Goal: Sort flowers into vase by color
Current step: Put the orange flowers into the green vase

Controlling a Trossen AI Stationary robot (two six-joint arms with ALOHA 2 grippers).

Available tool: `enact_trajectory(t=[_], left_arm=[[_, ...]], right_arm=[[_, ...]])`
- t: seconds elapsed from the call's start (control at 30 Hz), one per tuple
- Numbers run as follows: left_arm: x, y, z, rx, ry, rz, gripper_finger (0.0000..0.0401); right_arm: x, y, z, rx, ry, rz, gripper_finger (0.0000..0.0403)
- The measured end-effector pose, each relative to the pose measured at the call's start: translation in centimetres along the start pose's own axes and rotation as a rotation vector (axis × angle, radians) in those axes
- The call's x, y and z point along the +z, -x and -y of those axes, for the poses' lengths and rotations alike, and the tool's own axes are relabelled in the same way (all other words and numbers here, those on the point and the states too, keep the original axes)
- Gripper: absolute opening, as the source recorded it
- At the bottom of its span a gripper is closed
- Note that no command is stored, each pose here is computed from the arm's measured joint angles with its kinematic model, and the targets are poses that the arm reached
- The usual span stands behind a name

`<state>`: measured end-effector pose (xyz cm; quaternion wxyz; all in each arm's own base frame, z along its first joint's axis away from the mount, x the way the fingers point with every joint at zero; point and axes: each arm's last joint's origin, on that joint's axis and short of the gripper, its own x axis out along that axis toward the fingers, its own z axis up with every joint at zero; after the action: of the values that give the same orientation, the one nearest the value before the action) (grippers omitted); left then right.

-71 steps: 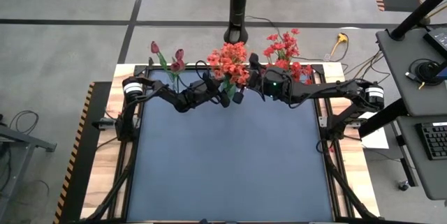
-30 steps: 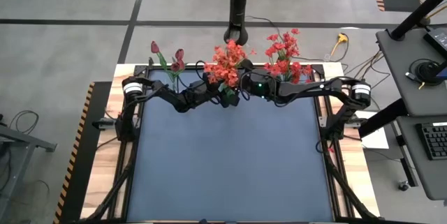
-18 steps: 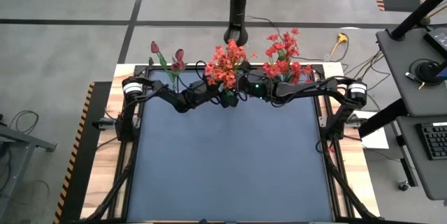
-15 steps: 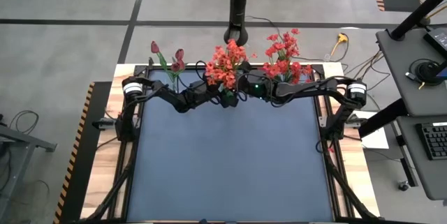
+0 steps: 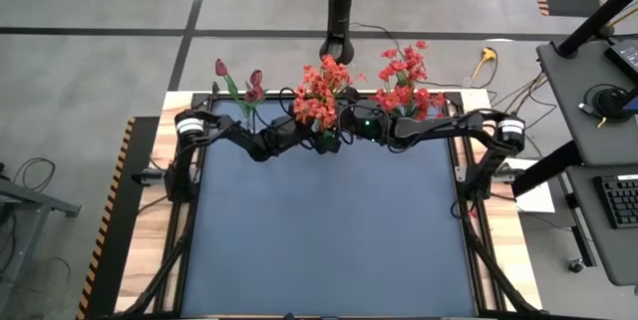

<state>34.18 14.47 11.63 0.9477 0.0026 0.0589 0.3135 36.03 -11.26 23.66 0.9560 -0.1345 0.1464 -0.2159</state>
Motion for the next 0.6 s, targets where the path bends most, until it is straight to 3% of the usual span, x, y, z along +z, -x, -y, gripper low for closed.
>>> enact_trajectory(t=[0.33, 0.6], left_arm=[[-0.1, 0.0, 0.0, 0.004, 0.011, -0.002, 0.0239], [0.4, 0.1, 0.2, -0.003, 0.018, 0.017, 0.0265]], right_arm=[[0.3, 0.5, 0.2, -0.022, 0.007, -0.021, 0.0172], [1.0, 1.4, 0.2, -0.023, 0.006, -0.036, 0.0213]])
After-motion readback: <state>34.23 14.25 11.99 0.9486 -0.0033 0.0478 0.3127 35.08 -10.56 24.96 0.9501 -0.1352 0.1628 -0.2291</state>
